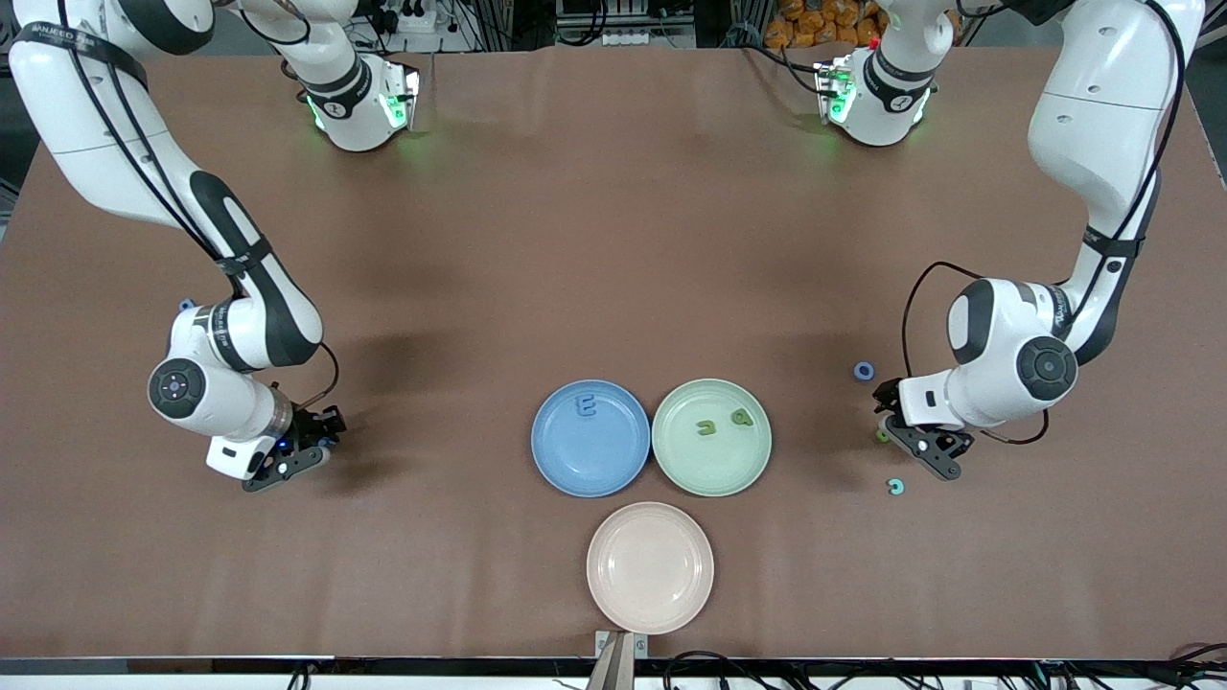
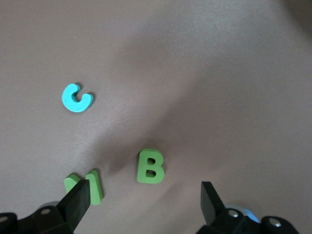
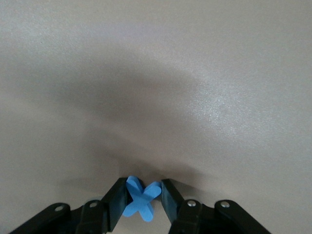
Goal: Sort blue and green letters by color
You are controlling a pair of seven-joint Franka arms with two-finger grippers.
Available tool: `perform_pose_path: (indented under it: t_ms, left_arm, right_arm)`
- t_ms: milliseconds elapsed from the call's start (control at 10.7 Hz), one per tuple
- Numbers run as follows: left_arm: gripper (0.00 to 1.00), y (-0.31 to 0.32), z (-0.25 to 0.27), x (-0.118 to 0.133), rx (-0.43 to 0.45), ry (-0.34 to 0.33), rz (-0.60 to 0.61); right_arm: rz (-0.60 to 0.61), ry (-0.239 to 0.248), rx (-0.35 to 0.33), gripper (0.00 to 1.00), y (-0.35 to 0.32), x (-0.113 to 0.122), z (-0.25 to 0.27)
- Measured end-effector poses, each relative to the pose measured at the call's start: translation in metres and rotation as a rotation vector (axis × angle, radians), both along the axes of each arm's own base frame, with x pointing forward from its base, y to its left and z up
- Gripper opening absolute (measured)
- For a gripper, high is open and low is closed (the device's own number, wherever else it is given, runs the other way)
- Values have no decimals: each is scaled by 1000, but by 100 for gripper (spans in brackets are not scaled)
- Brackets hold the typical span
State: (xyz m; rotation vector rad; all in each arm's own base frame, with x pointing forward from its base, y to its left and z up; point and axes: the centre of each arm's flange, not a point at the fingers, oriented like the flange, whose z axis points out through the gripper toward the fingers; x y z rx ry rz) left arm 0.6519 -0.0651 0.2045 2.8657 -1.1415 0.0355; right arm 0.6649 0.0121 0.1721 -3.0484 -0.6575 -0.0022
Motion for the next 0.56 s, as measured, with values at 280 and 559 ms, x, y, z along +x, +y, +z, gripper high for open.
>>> perform_pose_path:
  t_ms: [280, 559]
  left_arm:
    - [100, -4, -14, -8, -8, -26, -3]
    - [100, -4, -29, -18, -14, -40, -3]
  right_arm:
    - [-9, 0, 0, 37, 0, 0, 0]
    - [-78, -2, 21, 33, 27, 0, 5]
